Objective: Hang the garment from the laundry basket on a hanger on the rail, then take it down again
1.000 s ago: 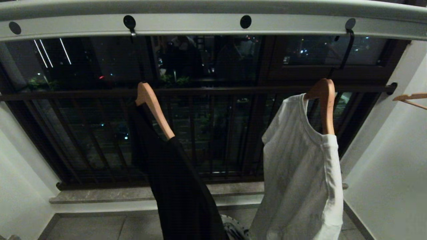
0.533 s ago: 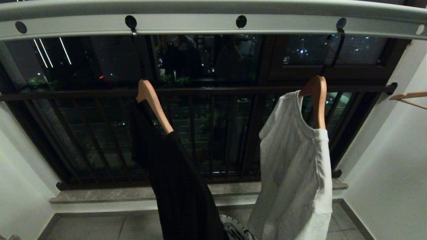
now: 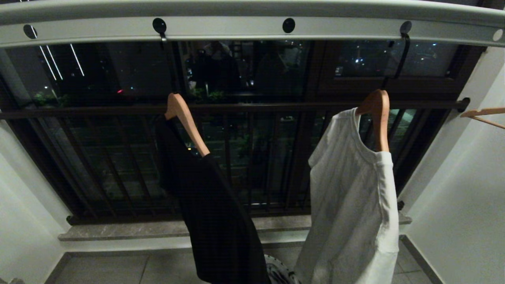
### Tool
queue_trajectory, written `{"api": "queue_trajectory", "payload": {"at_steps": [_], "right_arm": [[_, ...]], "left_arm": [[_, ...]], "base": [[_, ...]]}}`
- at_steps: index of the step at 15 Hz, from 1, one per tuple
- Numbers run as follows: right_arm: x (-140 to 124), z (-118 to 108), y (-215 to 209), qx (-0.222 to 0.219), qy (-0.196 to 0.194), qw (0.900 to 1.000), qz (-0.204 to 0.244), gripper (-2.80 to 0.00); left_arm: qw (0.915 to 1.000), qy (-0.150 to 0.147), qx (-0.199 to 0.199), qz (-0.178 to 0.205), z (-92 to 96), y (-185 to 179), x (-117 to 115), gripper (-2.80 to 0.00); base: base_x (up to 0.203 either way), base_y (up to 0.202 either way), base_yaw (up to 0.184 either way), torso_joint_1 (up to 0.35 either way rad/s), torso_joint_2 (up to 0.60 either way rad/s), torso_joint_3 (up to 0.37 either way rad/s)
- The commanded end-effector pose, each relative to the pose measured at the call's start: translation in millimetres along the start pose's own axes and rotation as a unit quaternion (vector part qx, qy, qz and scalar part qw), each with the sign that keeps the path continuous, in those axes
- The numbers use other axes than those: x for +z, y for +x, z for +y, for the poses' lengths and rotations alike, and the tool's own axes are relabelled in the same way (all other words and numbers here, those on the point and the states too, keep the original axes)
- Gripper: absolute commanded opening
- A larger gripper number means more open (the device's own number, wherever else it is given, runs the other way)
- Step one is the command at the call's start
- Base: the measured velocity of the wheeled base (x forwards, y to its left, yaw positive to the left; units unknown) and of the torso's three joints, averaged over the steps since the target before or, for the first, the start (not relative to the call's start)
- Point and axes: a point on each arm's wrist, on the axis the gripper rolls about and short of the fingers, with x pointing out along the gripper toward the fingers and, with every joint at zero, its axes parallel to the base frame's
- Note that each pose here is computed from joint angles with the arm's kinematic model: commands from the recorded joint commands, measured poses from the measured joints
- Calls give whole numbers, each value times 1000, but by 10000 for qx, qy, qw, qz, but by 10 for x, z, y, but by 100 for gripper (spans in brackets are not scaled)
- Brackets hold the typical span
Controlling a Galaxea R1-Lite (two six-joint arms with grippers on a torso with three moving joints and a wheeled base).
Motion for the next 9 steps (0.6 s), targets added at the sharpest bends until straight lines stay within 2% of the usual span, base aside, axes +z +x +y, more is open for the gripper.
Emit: {"api": "queue_trajectory", "payload": {"at_steps": [1,5,7,9], "right_arm": [[243,-259,409,-52,539,9977,414,-280],[542,-764,536,-140,1199,9918,410,-280],[604,-1027,552,124,1510,9869,548,-280],[604,-1117,537,499,1480,9856,655,-280]], "left_arm": [[10000,1,0,10,0,2,-8,-280],[10000,2,1,5,0,1,-5,-280],[10000,1,0,4,0,1,-5,-280],[10000,4,0,5,0,1,-6,-280]], "base": [[0,0,0,0,0,0],[0,0,0,0,0,0],[0,0,0,0,0,0],[0,0,0,0,0,0]]}}
